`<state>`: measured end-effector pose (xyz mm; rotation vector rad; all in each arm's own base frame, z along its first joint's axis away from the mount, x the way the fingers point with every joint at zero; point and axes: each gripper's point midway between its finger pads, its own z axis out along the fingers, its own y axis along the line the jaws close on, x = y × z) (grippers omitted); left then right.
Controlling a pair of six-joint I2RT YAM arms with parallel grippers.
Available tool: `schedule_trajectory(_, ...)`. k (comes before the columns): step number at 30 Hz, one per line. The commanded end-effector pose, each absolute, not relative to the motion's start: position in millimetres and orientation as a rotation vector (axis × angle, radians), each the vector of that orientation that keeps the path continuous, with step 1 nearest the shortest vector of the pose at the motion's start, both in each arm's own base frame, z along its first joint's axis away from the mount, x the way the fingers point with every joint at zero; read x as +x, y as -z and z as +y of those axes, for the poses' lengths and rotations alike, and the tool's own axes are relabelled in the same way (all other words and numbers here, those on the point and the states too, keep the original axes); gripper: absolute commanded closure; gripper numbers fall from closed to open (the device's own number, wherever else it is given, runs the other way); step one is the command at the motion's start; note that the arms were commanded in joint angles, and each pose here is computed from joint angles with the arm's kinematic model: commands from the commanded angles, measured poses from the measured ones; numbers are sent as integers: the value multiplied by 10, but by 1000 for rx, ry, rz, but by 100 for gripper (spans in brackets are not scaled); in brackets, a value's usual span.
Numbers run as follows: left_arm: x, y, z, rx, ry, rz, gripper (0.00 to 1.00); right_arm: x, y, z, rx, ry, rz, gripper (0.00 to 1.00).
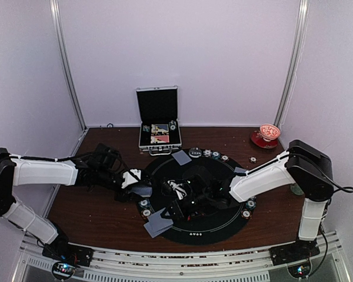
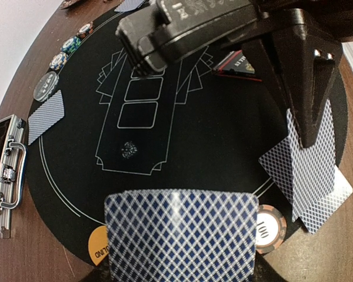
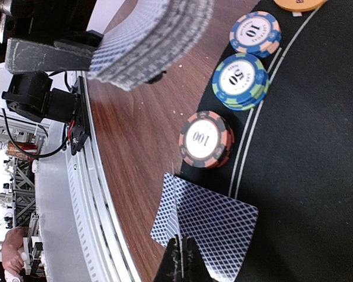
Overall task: Distribute texas hold em gaming equipment
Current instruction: Distribute the poker card in the big blind area, then pick up the poker card from the face-down deck piles.
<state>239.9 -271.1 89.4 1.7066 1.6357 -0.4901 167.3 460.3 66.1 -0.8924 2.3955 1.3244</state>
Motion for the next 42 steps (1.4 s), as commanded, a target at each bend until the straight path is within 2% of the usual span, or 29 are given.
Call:
schedule_trajectory(1, 2455, -1046, -2778, 1685, 489, 1575, 44, 1626, -728, 4758, -929, -1393, 2350, 100)
schedule_trajectory(6, 2454, -1050, -2776, 1686, 488, 1574, 44, 1579, -698, 4782, -943, -1401, 2359, 99)
schedule_trajectory(9, 2455, -1050, -2781, 1686, 489, 1573, 44, 1590, -681, 4772, -940, -1376, 2369, 96)
schedule_trajectory(17, 2449, -1049, -2782, 1687, 493, 1573, 44, 1678, -692, 4694, -933, -1260, 2392, 76)
schedule_trajectory(23, 2449, -1053, -2783, 1687, 494, 1572, 44, 1805, -799, 4603, -908, -1137, 2388, 64)
schedule_trajectory(32, 2448, -1054, -2784, 1688, 495, 1572, 44, 2065, -1051, 4407, -809, -969, 2354, 35)
schedule_trajectory(42, 2444, -1052, -2784, 1689, 497, 1573, 44, 2197, -1417, 4724, -642, -1199, 2228, 24)
